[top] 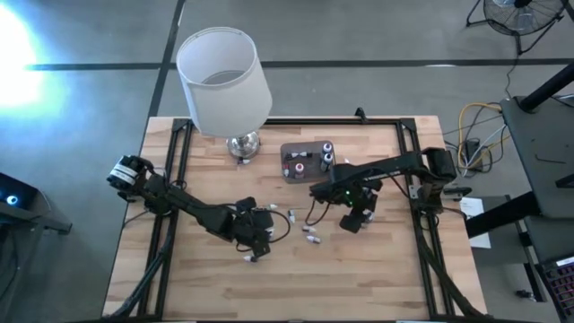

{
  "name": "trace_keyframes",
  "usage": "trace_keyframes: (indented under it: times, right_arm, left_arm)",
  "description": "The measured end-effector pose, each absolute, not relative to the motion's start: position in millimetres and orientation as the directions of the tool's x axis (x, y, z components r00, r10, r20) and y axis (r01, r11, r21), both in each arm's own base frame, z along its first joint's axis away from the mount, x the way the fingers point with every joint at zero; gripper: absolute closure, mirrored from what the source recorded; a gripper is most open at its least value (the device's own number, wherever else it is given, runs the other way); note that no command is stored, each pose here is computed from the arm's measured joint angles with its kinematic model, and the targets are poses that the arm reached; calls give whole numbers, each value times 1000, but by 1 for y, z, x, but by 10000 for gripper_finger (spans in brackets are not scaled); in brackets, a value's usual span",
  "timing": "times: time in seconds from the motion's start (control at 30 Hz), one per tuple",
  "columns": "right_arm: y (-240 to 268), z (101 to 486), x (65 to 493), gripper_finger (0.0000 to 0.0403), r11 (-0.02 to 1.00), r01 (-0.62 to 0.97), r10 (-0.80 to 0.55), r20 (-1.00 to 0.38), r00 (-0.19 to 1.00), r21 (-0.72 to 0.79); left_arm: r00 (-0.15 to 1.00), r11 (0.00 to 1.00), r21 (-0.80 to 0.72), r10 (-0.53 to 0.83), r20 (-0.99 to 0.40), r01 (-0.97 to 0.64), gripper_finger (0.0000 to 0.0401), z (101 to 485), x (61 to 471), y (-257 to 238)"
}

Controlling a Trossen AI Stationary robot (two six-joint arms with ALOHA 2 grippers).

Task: Pick & Place food coloring
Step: Put the large blue food coloring bottle into the bin

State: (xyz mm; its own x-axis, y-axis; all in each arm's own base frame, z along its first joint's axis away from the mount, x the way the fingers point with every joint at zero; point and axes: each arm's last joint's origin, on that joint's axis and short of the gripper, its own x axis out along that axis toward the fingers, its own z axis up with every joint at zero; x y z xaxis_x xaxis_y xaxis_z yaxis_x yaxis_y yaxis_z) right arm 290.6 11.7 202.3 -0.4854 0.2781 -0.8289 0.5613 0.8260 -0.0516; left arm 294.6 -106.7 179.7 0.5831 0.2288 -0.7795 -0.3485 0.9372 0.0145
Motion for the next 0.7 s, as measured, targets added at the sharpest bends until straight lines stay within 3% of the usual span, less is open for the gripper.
trace_keyframes:
  times: [0.27, 0.43, 0.57, 0.7]
  right_arm:
    - [11, 211, 297, 217, 839, 542, 232, -861, -452, -59]
    - [11, 224, 295, 204, 845, 518, 111, -906, -409, -130]
    - [19, 258, 284, 198, 793, 594, 5, -972, -233, -138]
    - [32, 290, 256, 197, 650, 758, -103, -995, 14, -57]
  left_arm:
    - [583, 940, 22, 229, -780, -340, 207, 180, 295, -107]
    - [582, 940, 23, 229, -780, -340, 207, 180, 294, -107]
    - [578, 940, 26, 231, -783, -340, 207, 179, 294, -106]
    - [578, 940, 26, 231, -782, -340, 207, 179, 294, -106]
